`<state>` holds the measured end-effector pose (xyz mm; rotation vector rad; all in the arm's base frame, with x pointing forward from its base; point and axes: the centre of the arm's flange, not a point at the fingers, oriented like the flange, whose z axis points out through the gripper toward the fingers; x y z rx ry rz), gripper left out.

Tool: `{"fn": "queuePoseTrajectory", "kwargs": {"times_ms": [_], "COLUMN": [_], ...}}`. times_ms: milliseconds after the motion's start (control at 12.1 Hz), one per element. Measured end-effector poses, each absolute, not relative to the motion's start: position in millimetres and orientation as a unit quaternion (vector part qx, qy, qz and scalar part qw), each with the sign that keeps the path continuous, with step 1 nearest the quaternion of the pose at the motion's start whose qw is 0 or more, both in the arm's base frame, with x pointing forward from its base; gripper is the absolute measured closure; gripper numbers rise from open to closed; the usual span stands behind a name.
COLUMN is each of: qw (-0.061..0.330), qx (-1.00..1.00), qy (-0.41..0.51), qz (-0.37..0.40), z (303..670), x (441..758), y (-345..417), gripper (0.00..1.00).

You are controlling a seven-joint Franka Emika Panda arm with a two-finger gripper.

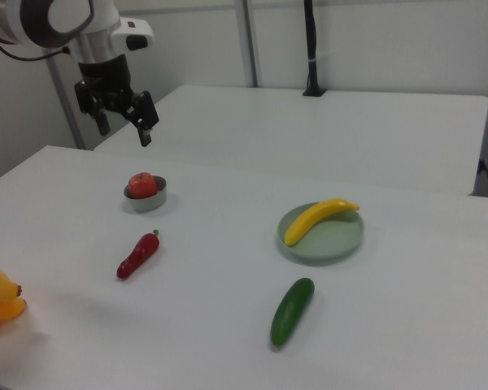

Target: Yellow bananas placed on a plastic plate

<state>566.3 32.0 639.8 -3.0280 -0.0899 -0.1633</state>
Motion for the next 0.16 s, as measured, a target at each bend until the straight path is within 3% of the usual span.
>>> {"fn": "queuePoseTrajectory", "kwargs": {"times_ms": [165], "qw": [0.053], "qx": [-0.996], "qy": [-0.035], "qz": [-0.056], "z": [633.5], "x": [570.7], "y": [27.8], "gripper": [0.00]}}
